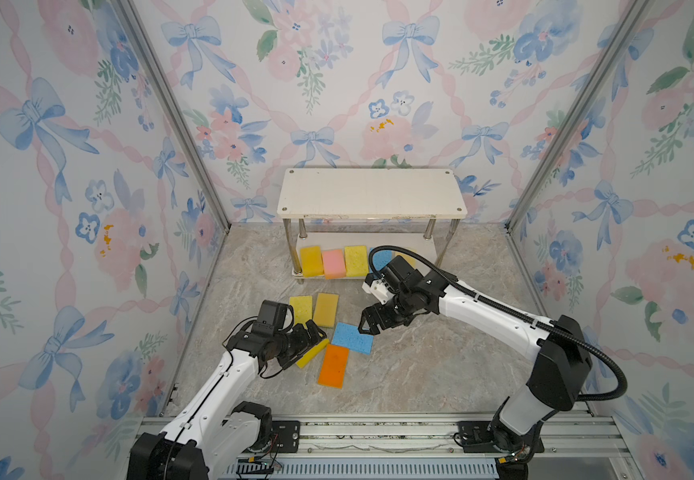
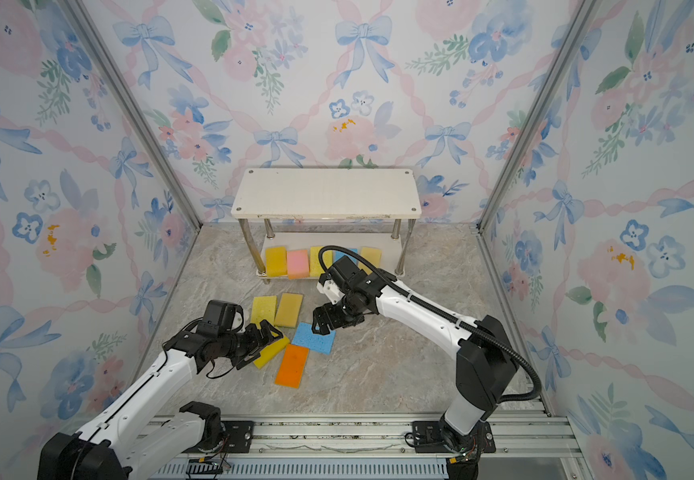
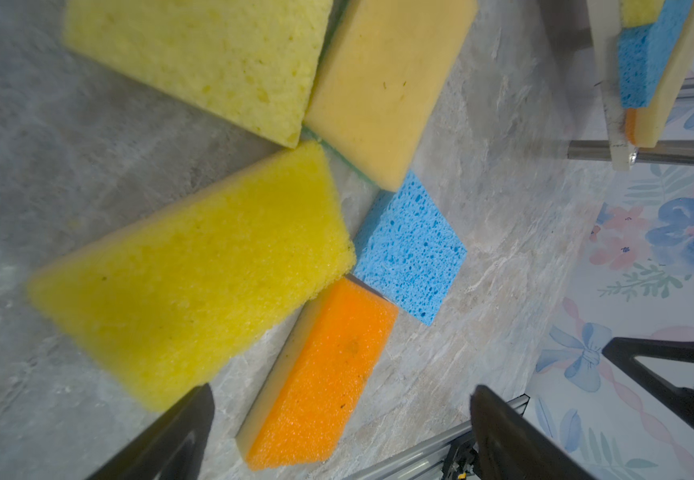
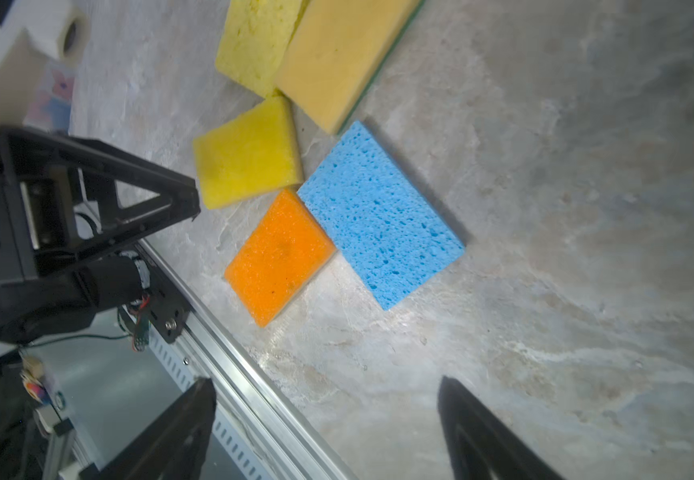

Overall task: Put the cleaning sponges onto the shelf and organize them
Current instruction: 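Move the right gripper back over the pile to the blue cellulose sponge, then close the right gripper on the blue cellulose sponge and lift it, then hold the blue sponge up with the right gripper while the left gripper approaches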

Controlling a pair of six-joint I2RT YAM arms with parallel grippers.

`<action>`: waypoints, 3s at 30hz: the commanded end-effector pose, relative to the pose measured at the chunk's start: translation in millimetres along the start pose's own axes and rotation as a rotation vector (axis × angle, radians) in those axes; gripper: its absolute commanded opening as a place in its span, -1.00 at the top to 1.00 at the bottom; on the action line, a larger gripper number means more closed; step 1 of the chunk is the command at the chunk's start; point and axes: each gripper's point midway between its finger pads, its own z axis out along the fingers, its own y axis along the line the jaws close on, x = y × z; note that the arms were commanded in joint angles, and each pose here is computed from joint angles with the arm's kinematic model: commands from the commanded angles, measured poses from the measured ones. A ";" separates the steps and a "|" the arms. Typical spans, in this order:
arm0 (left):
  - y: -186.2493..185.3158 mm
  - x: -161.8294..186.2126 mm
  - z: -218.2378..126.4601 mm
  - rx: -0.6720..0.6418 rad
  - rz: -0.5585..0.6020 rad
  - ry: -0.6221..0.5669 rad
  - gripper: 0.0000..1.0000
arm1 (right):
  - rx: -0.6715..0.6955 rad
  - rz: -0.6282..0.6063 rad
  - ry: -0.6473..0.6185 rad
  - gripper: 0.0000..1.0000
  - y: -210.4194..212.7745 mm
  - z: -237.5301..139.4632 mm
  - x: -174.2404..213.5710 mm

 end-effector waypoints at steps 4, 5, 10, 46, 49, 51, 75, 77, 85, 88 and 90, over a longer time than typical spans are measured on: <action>-3.9 2.3 -5.3 0.001 0.034 0.002 -0.96 | 0.014 -0.268 0.230 -0.71 1.5 24.5 27.1; -4.2 3.2 -5.7 0.006 0.035 0.003 -0.96 | 0.034 -0.297 0.239 -0.78 1.0 27.2 27.1; -8.5 2.9 -12.1 0.036 0.030 -0.022 -0.96 | 0.137 -0.413 0.239 -0.94 -10.0 45.6 24.8; -18.2 -10.5 -22.2 0.072 0.042 -0.055 -0.96 | 0.310 -0.515 0.293 -0.98 -54.4 123.7 11.9; -20.1 -12.9 -22.7 0.070 0.042 -0.058 -0.96 | 0.292 -0.477 0.288 -0.89 -59.9 121.3 13.8; -21.5 -14.3 -22.7 0.069 0.041 -0.057 -0.96 | 0.289 -0.454 0.291 -0.78 -65.1 119.0 15.5; -118.4 -11.1 -13.7 0.331 0.137 0.001 -0.96 | 0.191 0.046 -0.070 -0.25 -55.0 40.7 23.8; -140.5 -8.6 -13.8 0.372 0.171 0.001 -0.96 | 0.161 0.064 -0.106 -0.26 -44.8 26.4 18.2; -173.7 -13.7 -5.3 0.402 0.220 -0.004 -0.86 | 0.062 0.087 -0.209 -0.26 -15.0 -22.6 0.1; -178.1 -15.8 -4.8 0.412 0.223 -0.011 -0.69 | 0.028 0.090 -0.240 -0.26 -5.2 -34.5 -6.0; -182.0 -14.2 -3.5 0.425 0.227 -0.005 -0.54 | 0.024 0.092 -0.250 -0.27 -2.9 -39.3 -8.0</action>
